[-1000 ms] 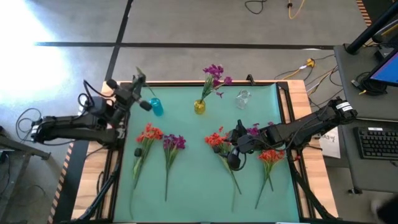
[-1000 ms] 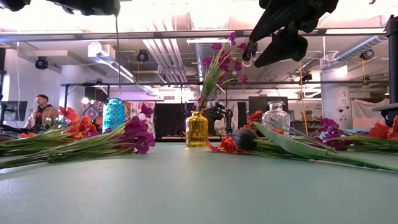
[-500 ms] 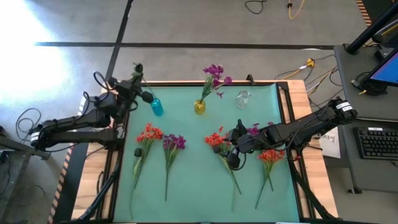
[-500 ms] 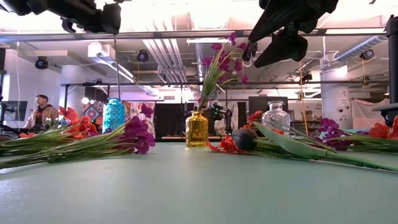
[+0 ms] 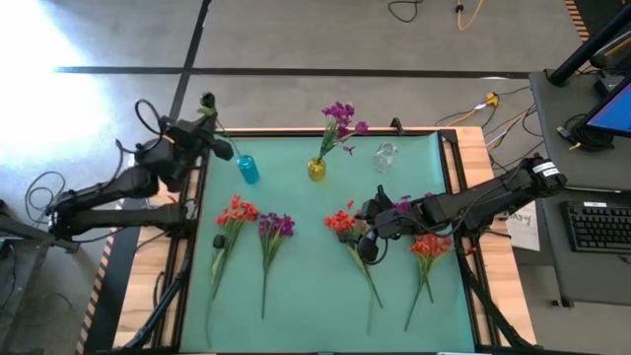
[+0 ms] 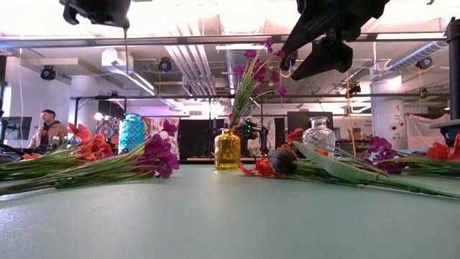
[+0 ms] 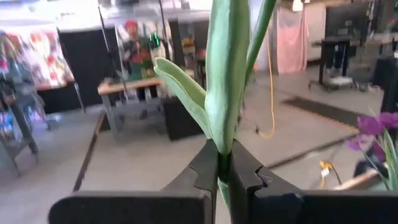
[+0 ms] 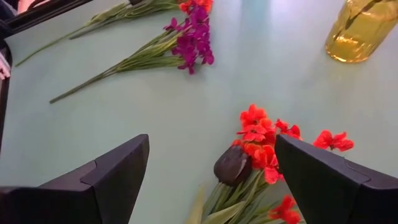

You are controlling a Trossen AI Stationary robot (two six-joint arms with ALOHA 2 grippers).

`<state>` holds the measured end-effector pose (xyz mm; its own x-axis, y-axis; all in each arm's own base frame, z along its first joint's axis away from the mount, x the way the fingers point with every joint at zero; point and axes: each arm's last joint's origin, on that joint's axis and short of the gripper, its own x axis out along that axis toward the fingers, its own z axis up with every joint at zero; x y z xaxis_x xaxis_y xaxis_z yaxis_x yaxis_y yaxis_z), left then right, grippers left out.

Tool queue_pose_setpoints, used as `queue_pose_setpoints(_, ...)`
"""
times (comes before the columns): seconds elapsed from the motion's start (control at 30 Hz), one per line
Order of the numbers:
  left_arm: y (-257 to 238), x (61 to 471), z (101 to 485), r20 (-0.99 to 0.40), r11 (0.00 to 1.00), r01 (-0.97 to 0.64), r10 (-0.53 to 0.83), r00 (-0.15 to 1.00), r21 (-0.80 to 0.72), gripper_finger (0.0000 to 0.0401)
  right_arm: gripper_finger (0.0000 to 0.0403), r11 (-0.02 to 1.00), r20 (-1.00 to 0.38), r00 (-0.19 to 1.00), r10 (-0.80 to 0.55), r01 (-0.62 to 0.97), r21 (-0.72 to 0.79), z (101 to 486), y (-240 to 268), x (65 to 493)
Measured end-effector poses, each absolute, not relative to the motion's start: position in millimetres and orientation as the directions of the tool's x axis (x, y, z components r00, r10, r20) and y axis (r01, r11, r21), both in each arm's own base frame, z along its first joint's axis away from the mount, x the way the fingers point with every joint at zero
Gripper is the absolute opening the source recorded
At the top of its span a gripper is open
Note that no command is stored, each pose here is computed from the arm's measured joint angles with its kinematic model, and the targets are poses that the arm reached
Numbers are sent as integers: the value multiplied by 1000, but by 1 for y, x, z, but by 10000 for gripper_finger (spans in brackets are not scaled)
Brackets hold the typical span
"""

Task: Sort flowers into vase by color
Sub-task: Put the middle black flower into the blue vase

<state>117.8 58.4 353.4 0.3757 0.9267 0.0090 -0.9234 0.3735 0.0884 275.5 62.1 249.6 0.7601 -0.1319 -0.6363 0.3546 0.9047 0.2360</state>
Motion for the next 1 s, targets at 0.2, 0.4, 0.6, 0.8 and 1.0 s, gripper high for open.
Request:
queue_pose_setpoints(0.2, 59, 125, 356, -82, 428, -896, 904, 421, 116, 0, 341, 900, -627, 760, -174, 381, 213, 250, 61, 275)
queue_pose_setpoints(0.4, 62, 132, 352, -67, 425, -897, 905, 419, 120, 0, 341, 900, -627, 760, -174, 381, 213, 250, 61, 275)
queue_pose_setpoints(0.6, 65, 132, 348, -36, 368, -921, 930, 366, 129, 0, 341, 900, -626, 760, -174, 381, 213, 250, 61, 275)
queue_pose_setpoints(0.8, 71, 133, 340, -52, 338, -931, 941, 334, 137, 0, 341, 899, -626, 760, -174, 383, 215, 250, 61, 275)
queue_pose_setpoints(1.0, 73, 138, 337, -53, 352, -927, 936, 348, 128, 0, 341, 899, -626, 760, -174, 382, 214, 250, 61, 275)
